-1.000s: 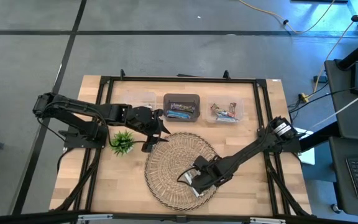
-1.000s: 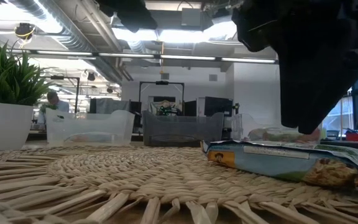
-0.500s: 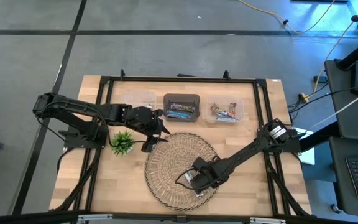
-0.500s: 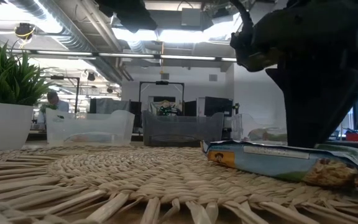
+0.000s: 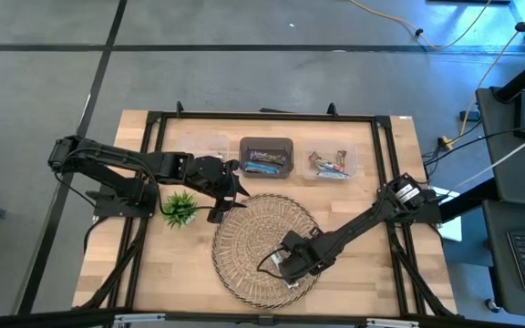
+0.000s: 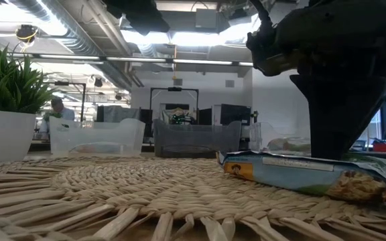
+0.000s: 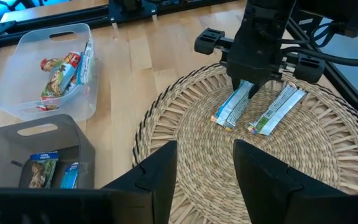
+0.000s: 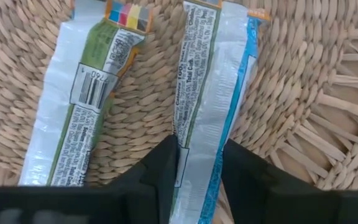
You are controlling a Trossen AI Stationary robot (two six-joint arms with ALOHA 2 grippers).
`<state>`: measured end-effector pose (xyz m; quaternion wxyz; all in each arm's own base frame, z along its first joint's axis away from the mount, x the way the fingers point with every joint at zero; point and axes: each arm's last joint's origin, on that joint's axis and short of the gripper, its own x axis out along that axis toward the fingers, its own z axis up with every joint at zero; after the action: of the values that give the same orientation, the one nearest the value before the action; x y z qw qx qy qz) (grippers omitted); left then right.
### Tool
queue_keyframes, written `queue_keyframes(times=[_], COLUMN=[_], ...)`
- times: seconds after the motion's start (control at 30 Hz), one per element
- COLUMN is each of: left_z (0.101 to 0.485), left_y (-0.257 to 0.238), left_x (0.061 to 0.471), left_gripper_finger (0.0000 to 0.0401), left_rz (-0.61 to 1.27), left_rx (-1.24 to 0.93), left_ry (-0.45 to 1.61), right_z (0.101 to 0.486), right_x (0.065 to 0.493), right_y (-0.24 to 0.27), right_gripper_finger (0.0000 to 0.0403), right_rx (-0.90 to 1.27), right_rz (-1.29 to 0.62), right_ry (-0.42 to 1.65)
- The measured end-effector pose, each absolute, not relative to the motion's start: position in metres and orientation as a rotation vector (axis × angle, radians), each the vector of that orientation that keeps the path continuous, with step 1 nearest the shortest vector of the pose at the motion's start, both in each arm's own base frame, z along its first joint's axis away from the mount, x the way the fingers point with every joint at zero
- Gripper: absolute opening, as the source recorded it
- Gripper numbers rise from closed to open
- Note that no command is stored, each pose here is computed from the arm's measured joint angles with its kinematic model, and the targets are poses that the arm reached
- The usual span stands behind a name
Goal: Pick and place Granola Bars by type
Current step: Put the yellow granola bar into the left transparent bin
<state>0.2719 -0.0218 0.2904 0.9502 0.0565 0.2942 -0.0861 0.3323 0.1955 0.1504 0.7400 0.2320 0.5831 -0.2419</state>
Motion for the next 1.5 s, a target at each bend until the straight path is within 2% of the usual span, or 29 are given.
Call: queue_keyframes(times=[1.5], left_z=[0.2904], left_y=[-0.0219], left_x=[0.2717], left_gripper_finger=[0.0148], left_rz=[-0.197], left_rx=[0.078], left_ry=[0.6], right_z=[0.1411], right_x=[0.3351], right_y=[0.1964], right_gripper_finger=[0.0115], right_rx=[0.521], right_rz=[-0.531], right_ry=[1.302])
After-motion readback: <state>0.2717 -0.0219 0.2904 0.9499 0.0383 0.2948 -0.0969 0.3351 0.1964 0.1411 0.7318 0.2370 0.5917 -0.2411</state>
